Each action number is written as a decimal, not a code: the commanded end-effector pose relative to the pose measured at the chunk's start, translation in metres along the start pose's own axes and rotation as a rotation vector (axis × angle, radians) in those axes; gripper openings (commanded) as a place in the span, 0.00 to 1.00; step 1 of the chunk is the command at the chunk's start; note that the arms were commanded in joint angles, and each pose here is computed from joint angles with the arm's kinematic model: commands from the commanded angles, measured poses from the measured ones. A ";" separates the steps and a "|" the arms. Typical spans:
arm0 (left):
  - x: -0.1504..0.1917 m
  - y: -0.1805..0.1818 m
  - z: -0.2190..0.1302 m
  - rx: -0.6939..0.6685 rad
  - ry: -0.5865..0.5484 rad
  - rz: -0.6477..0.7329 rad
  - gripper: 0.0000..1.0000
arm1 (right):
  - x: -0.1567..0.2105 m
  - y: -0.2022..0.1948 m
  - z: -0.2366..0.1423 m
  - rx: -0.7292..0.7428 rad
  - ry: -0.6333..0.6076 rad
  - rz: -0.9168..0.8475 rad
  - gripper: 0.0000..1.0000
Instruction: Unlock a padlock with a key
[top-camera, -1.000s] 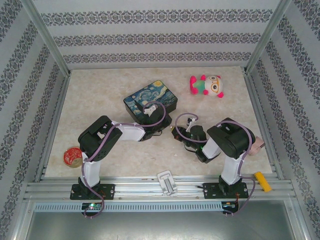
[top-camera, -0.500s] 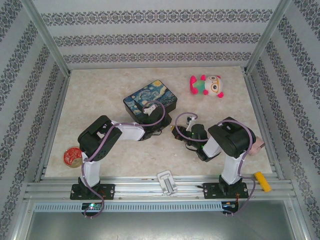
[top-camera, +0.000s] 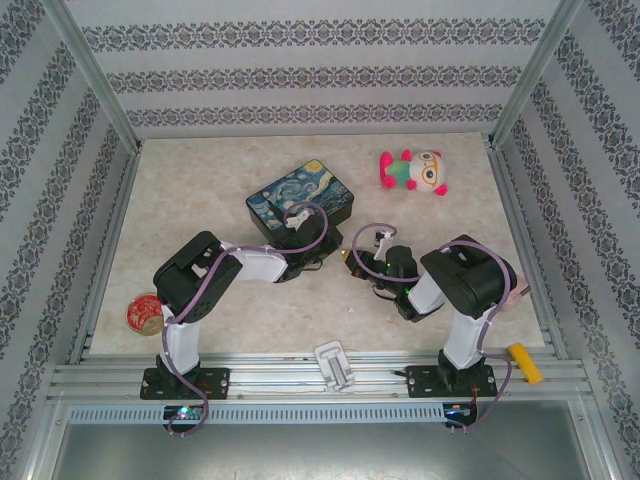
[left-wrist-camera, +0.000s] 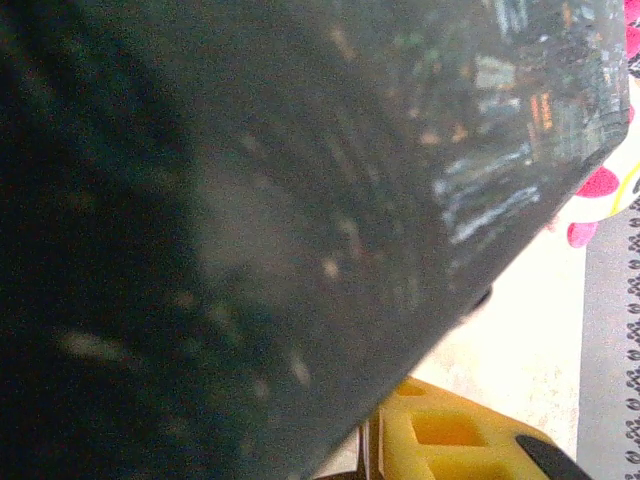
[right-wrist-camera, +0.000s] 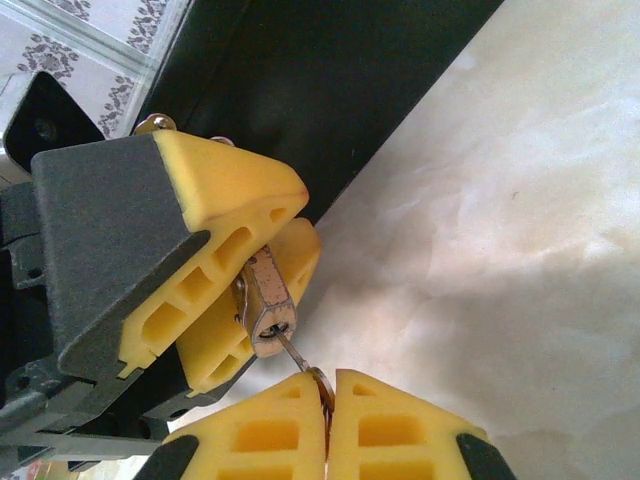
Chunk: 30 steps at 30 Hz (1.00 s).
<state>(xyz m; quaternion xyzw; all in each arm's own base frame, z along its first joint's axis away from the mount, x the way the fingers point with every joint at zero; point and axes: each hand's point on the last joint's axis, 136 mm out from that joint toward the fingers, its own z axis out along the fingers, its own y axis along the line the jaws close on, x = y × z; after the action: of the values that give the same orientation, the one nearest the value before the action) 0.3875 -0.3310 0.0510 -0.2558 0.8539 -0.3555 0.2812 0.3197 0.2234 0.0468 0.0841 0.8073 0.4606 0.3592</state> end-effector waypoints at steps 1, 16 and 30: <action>0.071 0.010 -0.009 -0.007 0.307 -0.119 0.03 | -0.040 0.050 0.002 -0.155 -0.130 -0.112 0.00; 0.067 0.010 -0.007 -0.014 0.289 -0.230 0.04 | -0.031 0.035 -0.002 -0.034 -0.212 -0.085 0.00; 0.063 0.010 -0.009 -0.034 0.275 -0.256 0.04 | -0.031 0.009 -0.017 0.063 -0.247 -0.015 0.00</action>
<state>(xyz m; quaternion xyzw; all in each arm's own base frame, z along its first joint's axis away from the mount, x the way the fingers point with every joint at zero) 0.3884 -0.3323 0.0606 -0.2963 0.8352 -0.3853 0.2573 0.3179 0.2179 0.0599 0.1128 0.7935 0.4271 0.4185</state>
